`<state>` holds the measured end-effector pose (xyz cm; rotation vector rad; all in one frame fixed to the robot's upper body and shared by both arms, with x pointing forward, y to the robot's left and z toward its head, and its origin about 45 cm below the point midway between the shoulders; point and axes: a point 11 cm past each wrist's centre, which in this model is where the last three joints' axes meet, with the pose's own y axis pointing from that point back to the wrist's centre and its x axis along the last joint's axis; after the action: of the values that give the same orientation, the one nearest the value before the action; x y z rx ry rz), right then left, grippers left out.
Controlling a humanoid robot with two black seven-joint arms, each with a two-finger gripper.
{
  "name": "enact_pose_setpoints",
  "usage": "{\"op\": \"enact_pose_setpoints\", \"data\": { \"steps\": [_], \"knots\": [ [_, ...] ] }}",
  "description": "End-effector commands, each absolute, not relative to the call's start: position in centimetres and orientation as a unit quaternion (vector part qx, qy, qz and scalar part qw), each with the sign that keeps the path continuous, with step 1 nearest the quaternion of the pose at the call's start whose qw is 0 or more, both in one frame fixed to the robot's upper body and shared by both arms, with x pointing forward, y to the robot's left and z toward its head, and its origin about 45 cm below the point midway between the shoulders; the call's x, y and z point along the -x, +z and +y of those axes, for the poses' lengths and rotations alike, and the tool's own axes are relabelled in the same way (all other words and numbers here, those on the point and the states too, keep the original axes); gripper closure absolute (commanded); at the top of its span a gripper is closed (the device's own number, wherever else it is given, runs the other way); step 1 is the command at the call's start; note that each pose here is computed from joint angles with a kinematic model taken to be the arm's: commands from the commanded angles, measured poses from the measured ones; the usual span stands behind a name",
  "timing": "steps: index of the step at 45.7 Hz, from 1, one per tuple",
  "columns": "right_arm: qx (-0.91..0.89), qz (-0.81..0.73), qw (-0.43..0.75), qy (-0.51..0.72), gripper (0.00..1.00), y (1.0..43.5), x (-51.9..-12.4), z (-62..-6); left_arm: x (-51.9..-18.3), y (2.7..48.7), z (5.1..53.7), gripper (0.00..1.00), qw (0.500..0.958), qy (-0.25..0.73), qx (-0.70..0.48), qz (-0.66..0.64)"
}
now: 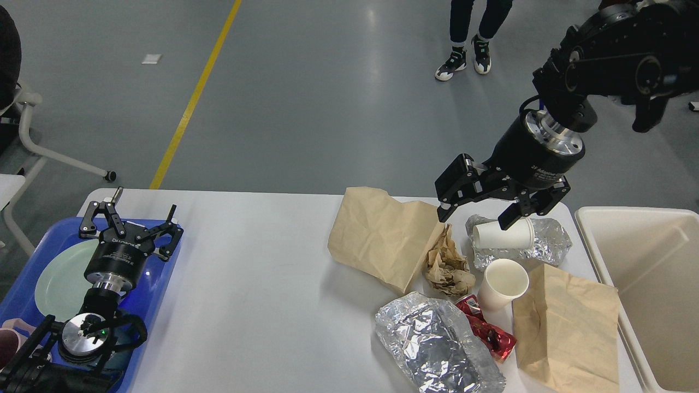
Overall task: Tidy desktop
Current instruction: 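Raise the right gripper up and over the paper cups, then lower the right gripper onto the brown paper bag and grasp it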
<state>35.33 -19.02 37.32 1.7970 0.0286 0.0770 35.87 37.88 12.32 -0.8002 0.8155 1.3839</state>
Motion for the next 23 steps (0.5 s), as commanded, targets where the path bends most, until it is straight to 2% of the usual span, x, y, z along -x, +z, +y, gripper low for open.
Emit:
{"op": "enact_pose_setpoints", "data": {
  "steps": [1,10,19,23],
  "knots": [
    [-0.788,0.015,0.613,0.047,0.0,38.2,-34.9,-17.8,-35.9,12.4,37.9,0.03,0.624,0.603,0.349,0.355],
    [-0.804,-0.01,0.594,0.025,0.0,38.0,-35.1,-17.8,-35.9,12.3,37.8,0.03,0.624,0.602,0.348,0.355],
    [-0.709,-0.036,0.703,0.032,0.03,37.6,-35.5,-21.4,-35.9,12.3,37.8,0.03,0.624,0.602,0.348,0.355],
    [-0.686,-0.029,0.727,0.022,0.03,36.8,-34.3,-22.1,-35.9,12.4,37.8,0.03,0.625,0.602,0.349,0.355]
  ]
}}
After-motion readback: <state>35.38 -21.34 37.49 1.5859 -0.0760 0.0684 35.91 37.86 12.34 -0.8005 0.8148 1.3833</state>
